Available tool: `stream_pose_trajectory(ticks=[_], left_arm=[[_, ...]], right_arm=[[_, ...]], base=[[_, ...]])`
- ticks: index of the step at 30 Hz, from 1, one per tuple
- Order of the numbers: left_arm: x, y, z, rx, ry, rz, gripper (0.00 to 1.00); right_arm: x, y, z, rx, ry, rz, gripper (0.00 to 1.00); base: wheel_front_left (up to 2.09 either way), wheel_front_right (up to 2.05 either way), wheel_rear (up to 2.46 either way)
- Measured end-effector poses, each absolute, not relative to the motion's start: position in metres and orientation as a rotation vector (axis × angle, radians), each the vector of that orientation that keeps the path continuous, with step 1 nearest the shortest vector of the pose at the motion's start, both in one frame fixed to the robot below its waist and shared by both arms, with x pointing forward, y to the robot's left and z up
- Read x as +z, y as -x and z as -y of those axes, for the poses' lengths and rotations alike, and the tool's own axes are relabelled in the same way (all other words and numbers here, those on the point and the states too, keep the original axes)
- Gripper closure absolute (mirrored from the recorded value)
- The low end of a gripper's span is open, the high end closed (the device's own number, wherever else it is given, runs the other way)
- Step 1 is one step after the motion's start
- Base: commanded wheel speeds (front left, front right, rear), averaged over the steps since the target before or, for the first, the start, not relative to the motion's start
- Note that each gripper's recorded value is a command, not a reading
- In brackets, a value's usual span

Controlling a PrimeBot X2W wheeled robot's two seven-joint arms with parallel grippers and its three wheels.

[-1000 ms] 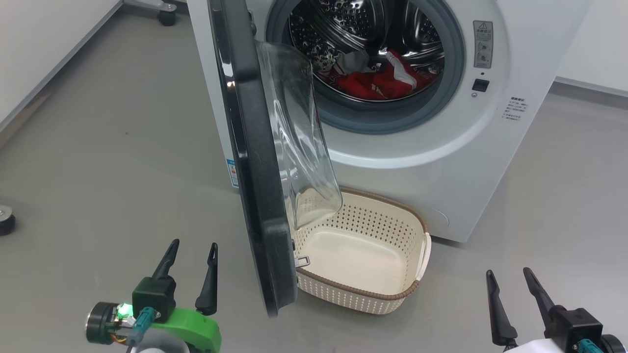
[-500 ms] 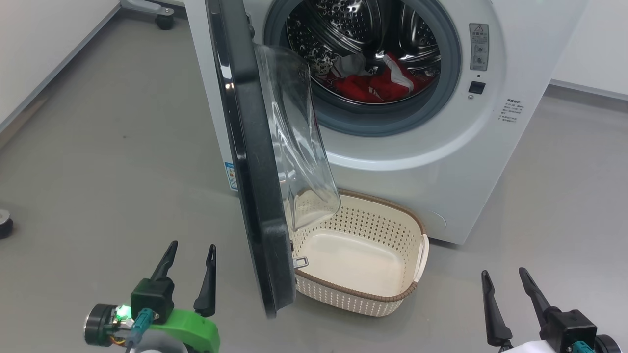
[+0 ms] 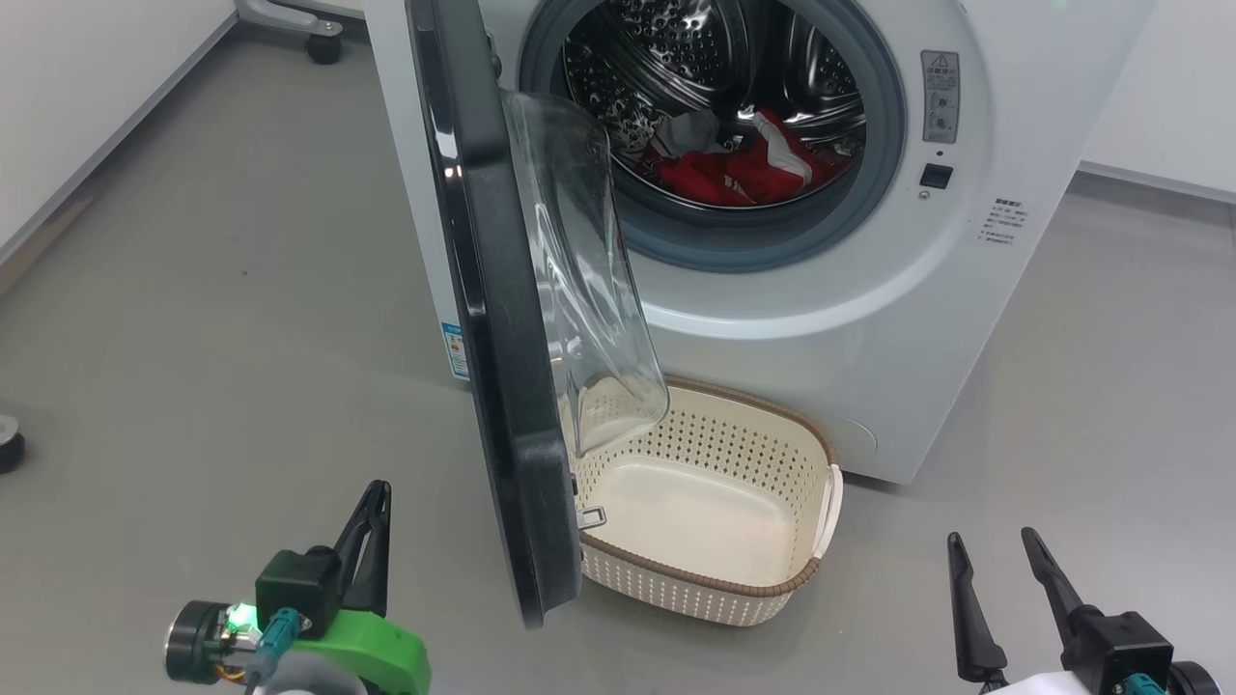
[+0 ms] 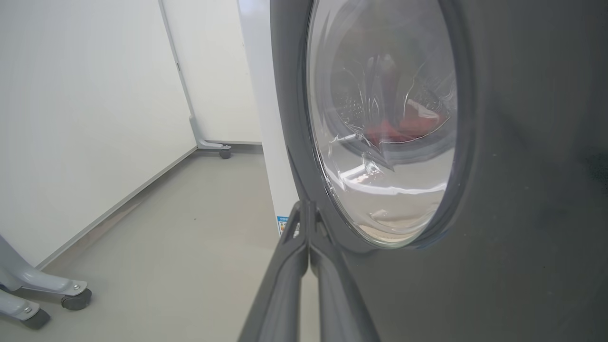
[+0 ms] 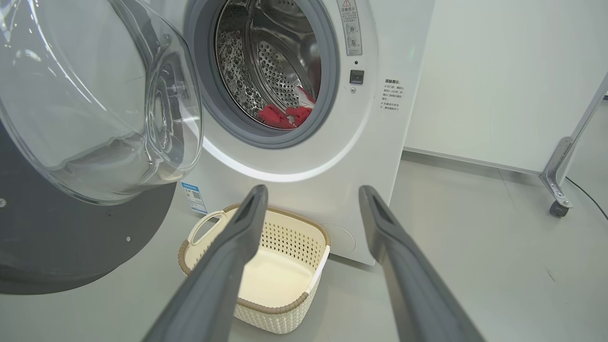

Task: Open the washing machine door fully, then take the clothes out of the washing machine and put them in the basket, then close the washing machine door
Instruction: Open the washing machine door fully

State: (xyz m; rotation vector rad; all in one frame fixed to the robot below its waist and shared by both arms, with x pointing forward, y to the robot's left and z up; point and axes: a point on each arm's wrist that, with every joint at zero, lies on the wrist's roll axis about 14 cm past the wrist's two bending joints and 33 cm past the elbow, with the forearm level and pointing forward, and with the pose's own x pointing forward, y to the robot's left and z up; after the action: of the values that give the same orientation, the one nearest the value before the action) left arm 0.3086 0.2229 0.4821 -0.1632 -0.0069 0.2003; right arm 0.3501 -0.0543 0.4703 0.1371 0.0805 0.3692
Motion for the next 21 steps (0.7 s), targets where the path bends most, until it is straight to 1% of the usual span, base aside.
stream_pose_trajectory(ticks=[7,12,16,21], left_arm=[[0.485,-0.309,-0.227,0.212,0.164,0.018,1.00],[0.504,-0.311,-0.237,0.240,0.163,0.079,1.00],[0.538,-0.317,-0.244,0.250,0.142,0.182,1.00],[0.606,-0.323,-0.248,0.242,0.096,0.382,1.00]], right_arm=[[0.471,-0.350,0.055,0.367,-0.134,-0.077,0.00],[0.472,-0.351,0.056,0.365,-0.132,-0.071,0.00],[0.473,-0.351,0.055,0.369,-0.131,-0.068,0.00],[0.474,-0.352,0.055,0.371,-0.126,-0.063,0.00]], base=[[0.00,0.00,0.00],[0.00,0.00,0.00],[0.00,0.00,0.00],[0.00,0.00,0.00]])
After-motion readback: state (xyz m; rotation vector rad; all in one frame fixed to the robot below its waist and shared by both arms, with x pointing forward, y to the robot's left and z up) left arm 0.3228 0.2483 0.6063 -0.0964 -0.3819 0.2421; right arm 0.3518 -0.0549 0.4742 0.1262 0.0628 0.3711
